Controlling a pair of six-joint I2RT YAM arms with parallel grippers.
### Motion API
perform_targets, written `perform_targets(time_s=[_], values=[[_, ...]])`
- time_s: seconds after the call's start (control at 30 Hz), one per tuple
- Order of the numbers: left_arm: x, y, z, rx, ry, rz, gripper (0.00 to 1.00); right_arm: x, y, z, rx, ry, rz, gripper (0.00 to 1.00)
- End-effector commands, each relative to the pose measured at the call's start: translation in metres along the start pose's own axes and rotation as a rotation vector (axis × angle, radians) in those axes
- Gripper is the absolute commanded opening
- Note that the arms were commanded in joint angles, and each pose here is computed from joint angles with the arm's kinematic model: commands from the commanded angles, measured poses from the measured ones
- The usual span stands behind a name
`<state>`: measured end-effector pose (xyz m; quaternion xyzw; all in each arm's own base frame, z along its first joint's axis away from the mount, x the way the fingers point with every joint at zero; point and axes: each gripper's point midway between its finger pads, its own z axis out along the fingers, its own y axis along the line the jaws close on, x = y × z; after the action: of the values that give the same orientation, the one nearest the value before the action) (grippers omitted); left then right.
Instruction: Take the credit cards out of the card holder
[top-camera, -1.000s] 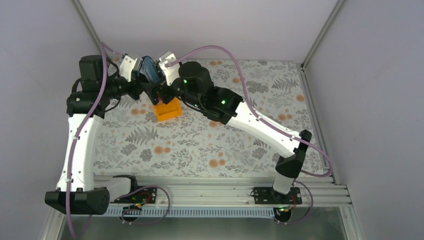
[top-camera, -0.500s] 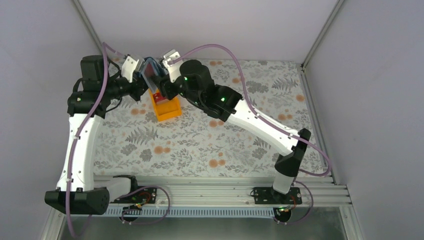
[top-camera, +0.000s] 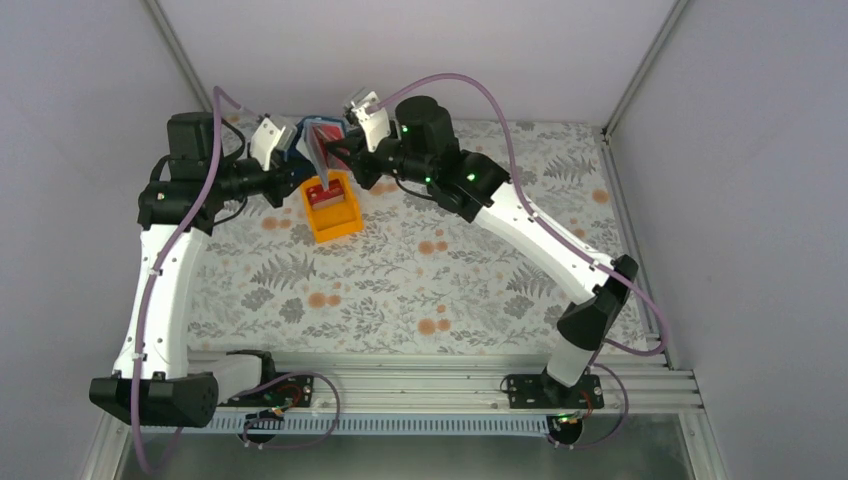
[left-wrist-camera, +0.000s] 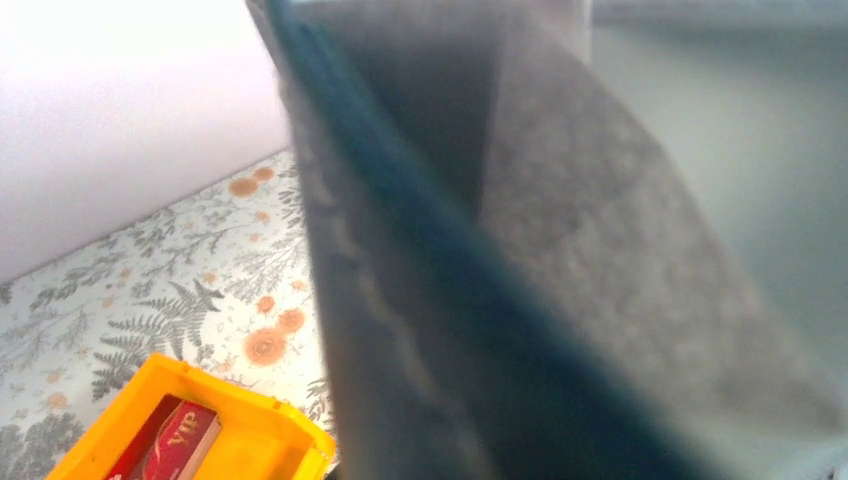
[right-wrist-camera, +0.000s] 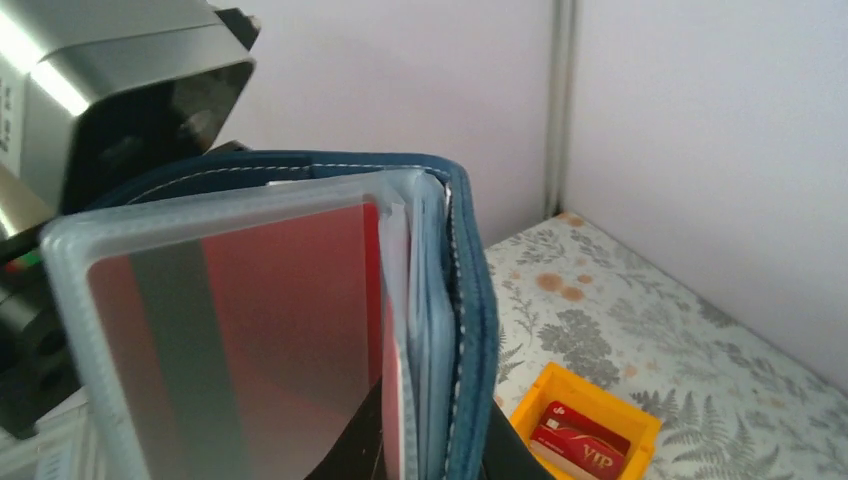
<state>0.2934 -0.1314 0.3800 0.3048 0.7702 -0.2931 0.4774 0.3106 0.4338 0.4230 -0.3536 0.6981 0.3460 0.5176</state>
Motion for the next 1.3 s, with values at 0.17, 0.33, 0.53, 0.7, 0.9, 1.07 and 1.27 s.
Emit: perform_targets(time_s=[0.17,0.33,0.53,0.7,0.9,1.07,1.27], values=[[-0.012,-0.024,-0.010,0.084,-0.035,0.096,0.78,0.004,-0.006,-0.035,-0.270,0.030,0.086,0.04],[-0.023,-0.022,-0.010,0.081,-0.067,0.089,1.00,0.009,0.006,-0.026,-0.372,0.050,0.185,0.04],[-0.030,-0.007,0.003,0.035,-0.066,0.052,1.00,0.014,-0.002,-0.019,-0.297,0.057,0.211,0.04],[-0.039,-0.003,0.010,0.026,-0.079,0.040,1.00,0.010,-0.008,-0.016,-0.206,0.044,0.229,0.04],[-0.048,0.009,0.019,-0.011,-0.081,0.000,1.00,0.002,0.000,-0.011,-0.132,0.021,0.207,0.04],[-0.044,0.025,0.026,-0.061,-0.063,-0.024,1.00,-0.004,0.012,-0.015,-0.148,0.007,0.170,0.04],[-0.045,0.019,0.024,-0.038,-0.067,-0.005,0.94,-0.008,0.029,-0.020,-0.245,0.001,0.127,0.04]])
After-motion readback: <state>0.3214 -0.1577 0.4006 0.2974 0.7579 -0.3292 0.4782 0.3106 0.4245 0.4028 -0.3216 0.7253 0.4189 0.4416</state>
